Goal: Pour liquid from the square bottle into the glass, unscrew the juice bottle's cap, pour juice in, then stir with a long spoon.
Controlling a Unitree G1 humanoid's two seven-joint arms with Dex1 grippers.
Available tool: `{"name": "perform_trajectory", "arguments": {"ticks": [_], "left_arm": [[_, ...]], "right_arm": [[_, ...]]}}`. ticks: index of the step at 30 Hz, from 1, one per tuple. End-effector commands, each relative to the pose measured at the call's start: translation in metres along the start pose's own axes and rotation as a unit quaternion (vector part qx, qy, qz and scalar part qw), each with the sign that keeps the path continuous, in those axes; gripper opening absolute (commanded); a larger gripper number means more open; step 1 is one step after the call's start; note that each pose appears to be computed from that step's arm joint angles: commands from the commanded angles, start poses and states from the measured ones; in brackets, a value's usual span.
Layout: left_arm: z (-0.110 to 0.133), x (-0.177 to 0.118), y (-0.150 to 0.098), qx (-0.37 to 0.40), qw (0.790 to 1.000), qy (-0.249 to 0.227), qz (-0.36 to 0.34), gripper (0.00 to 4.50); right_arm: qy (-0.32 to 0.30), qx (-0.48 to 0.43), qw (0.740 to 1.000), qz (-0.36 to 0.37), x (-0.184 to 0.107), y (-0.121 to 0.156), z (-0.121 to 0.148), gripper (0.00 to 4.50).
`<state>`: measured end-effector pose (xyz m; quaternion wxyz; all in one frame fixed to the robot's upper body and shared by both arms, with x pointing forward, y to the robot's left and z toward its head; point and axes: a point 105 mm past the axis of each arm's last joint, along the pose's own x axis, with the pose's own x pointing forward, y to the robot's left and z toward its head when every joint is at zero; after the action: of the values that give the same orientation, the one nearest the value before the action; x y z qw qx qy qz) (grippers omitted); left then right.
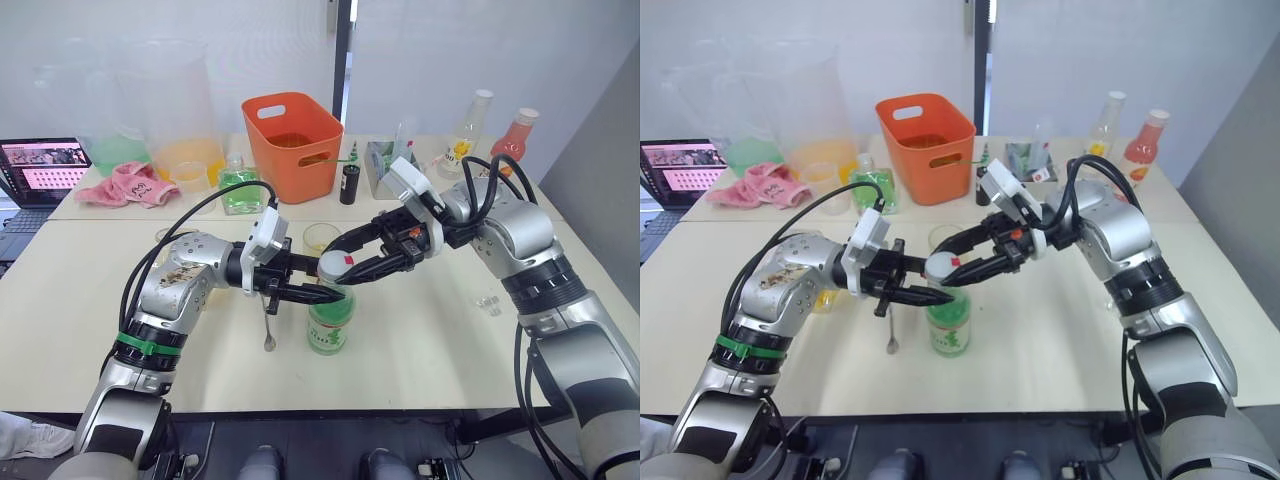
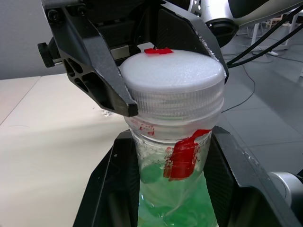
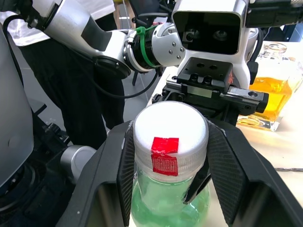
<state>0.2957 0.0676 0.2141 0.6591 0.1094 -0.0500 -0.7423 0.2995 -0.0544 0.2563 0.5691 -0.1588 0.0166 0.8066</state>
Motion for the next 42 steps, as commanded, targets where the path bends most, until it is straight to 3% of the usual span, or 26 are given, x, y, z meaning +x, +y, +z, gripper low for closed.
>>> {"name": "perform_trajectory", "arguments": {"ticks": [1, 4, 8, 12, 18, 22, 28, 37, 42], "left_arm": [[0.000, 0.002, 0.002, 0.001, 1.000, 0.008, 0.004, 1.38], [0.001, 0.000, 0.007, 0.002, 1.000, 0.005, 0.014, 1.38], [0.002, 0.000, 0.006, 0.002, 1.000, 0.004, 0.014, 1.38], [0.002, 0.002, 0.008, 0.007, 1.000, 0.000, 0.025, 1.38], [0.003, 0.003, 0.011, 0.010, 0.999, -0.008, 0.043, 1.38], [0.000, 0.001, 0.012, 0.007, 0.999, -0.004, 0.045, 1.38], [0.000, 0.003, 0.015, 0.011, 0.999, -0.004, 0.039, 1.38], [-0.003, 0.005, 0.011, 0.011, 1.000, 0.000, 0.027, 1.38], [-0.004, 0.005, 0.010, 0.011, 1.000, 0.002, 0.027, 1.38]], "right_arm": [[-0.009, -0.018, 0.999, 0.028, -0.002, 0.010, 0.017, 3.42], [-0.034, -0.027, 0.999, -0.015, -0.009, 0.013, 0.031, 4.41], [-0.061, -0.015, 0.994, -0.092, -0.018, 0.013, 0.037, 4.41], [-0.053, -0.008, 0.973, -0.223, -0.028, 0.018, 0.033, 4.41], [-0.057, 0.002, 0.935, -0.351, -0.024, 0.049, 0.035, 4.41], [-0.058, 0.018, 0.924, -0.378, -0.008, 0.060, 0.027, 4.41], [-0.043, 0.045, 0.899, -0.434, -0.001, 0.049, 0.012, 4.41], [-0.039, 0.058, 0.898, -0.434, 0.005, 0.046, 0.006, 4.41], [-0.043, 0.061, 0.897, -0.435, 0.006, 0.045, 0.006, 2.91]]}}
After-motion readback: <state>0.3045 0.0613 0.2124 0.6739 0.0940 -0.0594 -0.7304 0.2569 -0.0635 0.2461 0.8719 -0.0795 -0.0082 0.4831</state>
